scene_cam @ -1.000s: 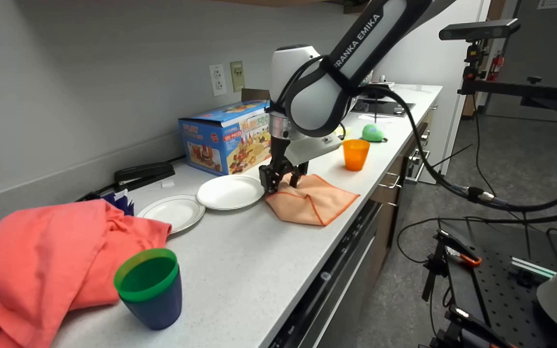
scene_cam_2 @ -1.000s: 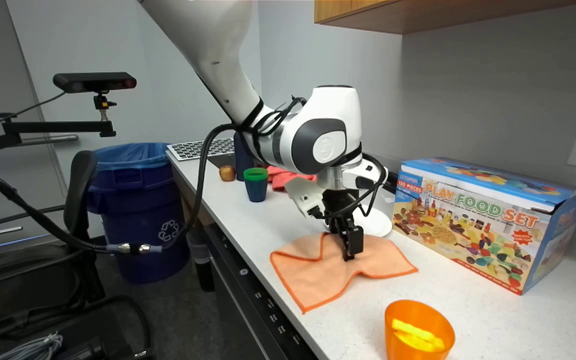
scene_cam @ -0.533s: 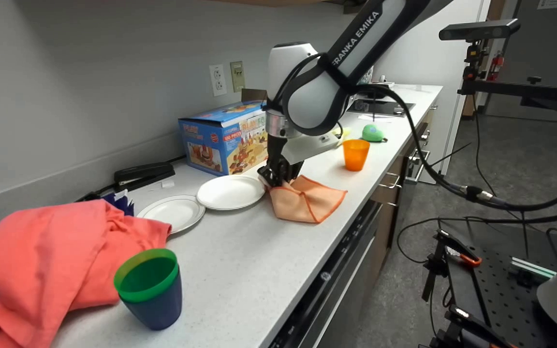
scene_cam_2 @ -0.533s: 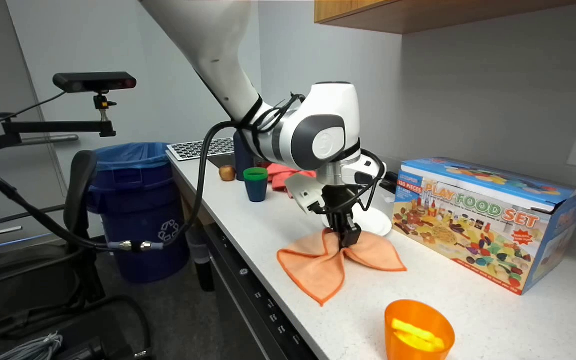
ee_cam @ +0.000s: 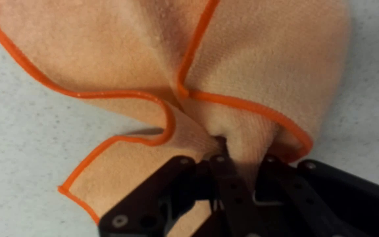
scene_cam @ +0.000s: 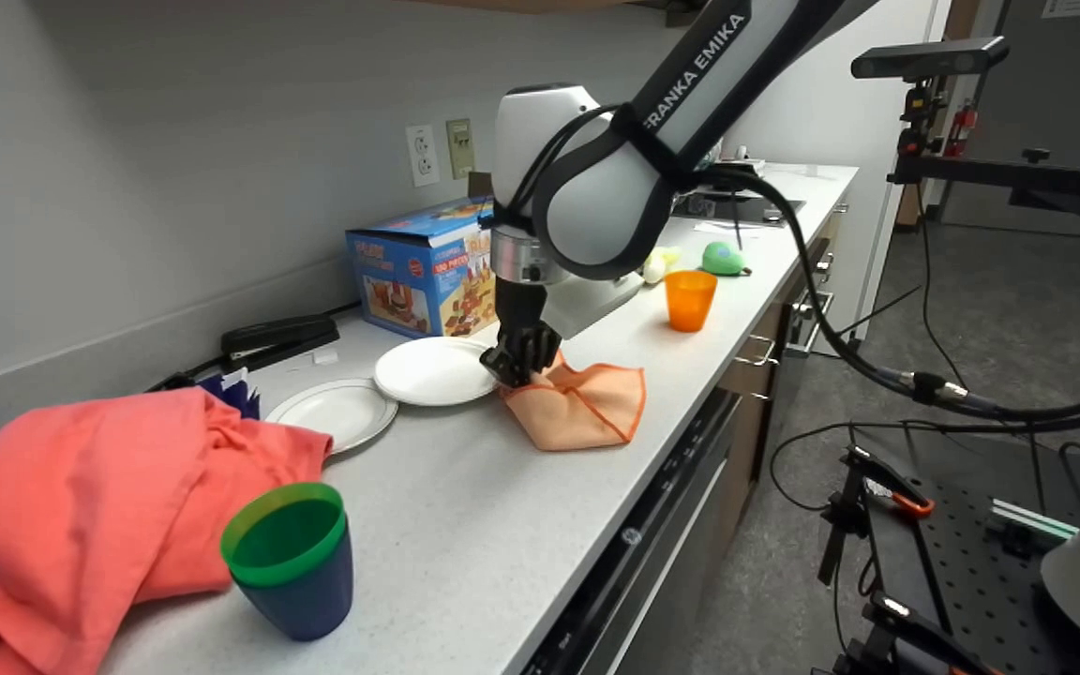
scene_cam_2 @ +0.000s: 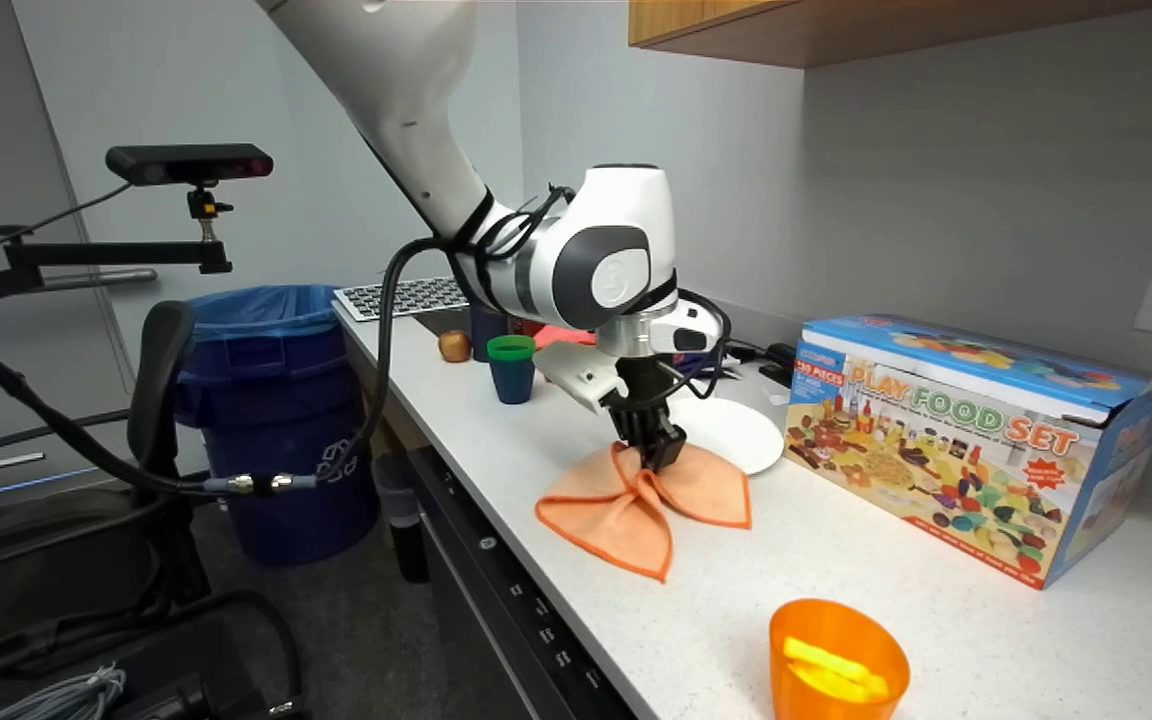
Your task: Use the towel to wipe the table
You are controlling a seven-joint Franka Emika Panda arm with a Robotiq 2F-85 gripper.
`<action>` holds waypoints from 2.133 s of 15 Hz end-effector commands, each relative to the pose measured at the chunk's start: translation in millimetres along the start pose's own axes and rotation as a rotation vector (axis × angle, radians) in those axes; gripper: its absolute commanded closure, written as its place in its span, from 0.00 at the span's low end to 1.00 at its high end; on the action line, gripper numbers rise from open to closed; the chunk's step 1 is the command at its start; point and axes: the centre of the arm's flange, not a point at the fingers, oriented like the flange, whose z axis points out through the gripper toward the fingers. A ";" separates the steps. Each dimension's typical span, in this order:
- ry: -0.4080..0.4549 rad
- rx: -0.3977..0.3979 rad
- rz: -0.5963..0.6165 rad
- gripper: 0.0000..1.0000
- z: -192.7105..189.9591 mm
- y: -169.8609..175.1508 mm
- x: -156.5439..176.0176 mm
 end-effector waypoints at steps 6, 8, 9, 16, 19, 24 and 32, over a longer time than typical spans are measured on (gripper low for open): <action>-0.050 0.103 -0.377 0.98 11.1 -130.9 -33.5; -0.046 0.121 -0.431 0.98 10.8 -152.1 -39.7; -0.047 0.120 -0.444 0.98 10.9 -154.4 -40.6; -0.055 0.073 -0.372 0.98 17.4 -108.9 -17.6; -0.060 0.034 -0.311 0.98 17.2 -71.0 -8.1; -0.052 -0.017 -0.201 0.98 16.8 -9.6 2.7; -0.057 -0.036 -0.136 0.98 13.2 30.3 -2.7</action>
